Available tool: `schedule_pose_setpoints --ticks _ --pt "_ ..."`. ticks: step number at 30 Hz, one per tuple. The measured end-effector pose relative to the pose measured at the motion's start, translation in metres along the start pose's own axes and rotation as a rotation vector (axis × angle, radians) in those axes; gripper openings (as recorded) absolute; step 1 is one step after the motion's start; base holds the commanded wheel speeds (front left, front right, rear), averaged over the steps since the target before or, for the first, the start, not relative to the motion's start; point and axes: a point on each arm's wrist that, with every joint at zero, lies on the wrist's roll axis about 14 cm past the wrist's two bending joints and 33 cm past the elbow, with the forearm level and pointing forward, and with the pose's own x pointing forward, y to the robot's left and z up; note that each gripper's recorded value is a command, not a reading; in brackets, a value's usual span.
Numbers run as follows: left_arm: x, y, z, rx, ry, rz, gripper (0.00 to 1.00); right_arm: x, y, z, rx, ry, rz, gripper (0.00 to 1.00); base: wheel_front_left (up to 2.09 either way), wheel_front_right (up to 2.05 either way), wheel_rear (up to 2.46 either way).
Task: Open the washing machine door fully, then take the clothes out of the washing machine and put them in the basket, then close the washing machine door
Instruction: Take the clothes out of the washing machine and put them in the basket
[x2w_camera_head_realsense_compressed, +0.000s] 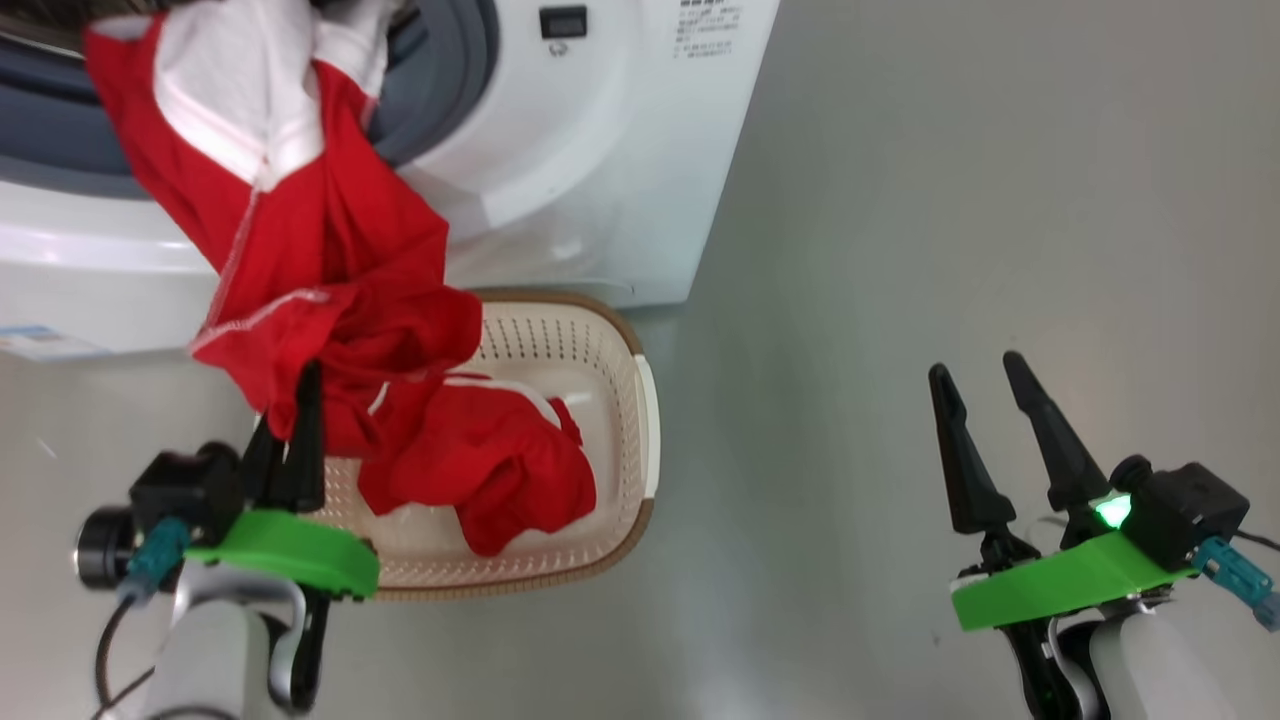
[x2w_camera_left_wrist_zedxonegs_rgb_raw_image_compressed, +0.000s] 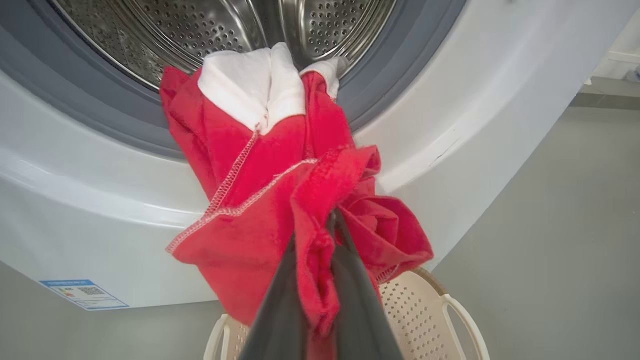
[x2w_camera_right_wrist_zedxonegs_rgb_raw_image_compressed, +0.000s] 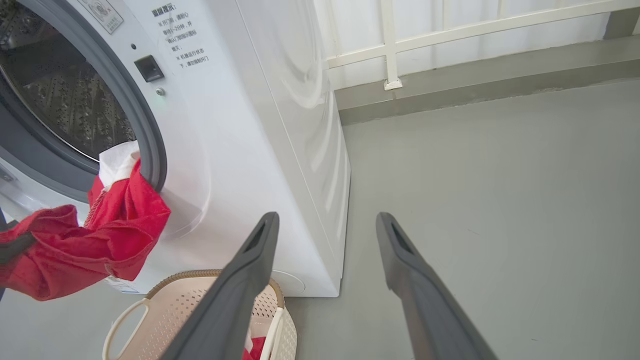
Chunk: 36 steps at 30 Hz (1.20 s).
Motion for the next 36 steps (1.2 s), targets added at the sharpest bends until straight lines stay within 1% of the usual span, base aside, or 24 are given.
schedule_pose_setpoints --ticks 3,12,17,19,21,22,23,26,32,33,34,36 --pt "0.011 -0.002 -0.017 0.003 0.05 -0.012 0.0 0.006 -0.002 -0.006 0.0 0.011 -0.004 1.0 0.0 0.0 0.0" --pt "0.038 0.008 -0.074 0.019 0.214 -0.007 0.0 0.025 -0.009 -0.026 0.004 0.054 -0.01 1.0 0.0 0.0 0.0" --pt "0.054 0.007 -0.086 0.032 0.248 -0.018 0.0 0.029 -0.012 -0.034 0.002 0.07 -0.014 1.0 0.0 0.0 0.0" --pt "0.06 0.007 -0.089 0.043 0.256 -0.027 0.05 0.031 -0.013 -0.036 0.0 0.073 -0.014 1.0 0.0 0.0 0.0" --pt "0.066 0.008 -0.093 0.047 0.266 -0.029 0.15 0.032 -0.014 -0.038 -0.001 0.08 -0.017 1.0 0.0 0.0 0.0" --pt "0.068 0.008 -0.094 0.048 0.271 -0.03 0.22 0.033 -0.014 -0.039 -0.002 0.081 -0.016 1.0 0.0 0.0 0.0" --pt "0.071 0.008 -0.096 0.049 0.277 -0.032 0.34 0.034 -0.015 -0.039 -0.003 0.08 -0.016 1.0 0.0 0.0 0.0" --pt "0.077 0.005 -0.099 0.058 0.286 -0.042 0.47 0.034 -0.017 -0.04 -0.006 0.082 -0.02 1.0 0.0 0.0 0.0" --pt "0.084 0.004 -0.103 0.064 0.298 -0.05 0.87 0.034 -0.02 -0.041 -0.01 0.086 -0.029 1.0 0.0 0.0 0.0" --pt "0.085 0.005 -0.103 0.066 0.301 -0.049 0.95 0.034 -0.02 -0.041 -0.01 0.086 -0.029 1.0 0.0 0.0 0.0" --pt "0.086 0.006 -0.103 0.067 0.302 -0.048 1.0 0.034 -0.021 -0.041 -0.01 0.086 -0.029 1.0 0.0 0.0 0.0" --pt "0.086 0.007 -0.103 0.066 0.303 -0.046 1.0 0.034 -0.021 -0.041 -0.01 0.085 -0.029 1.0 0.0 0.0 0.0"
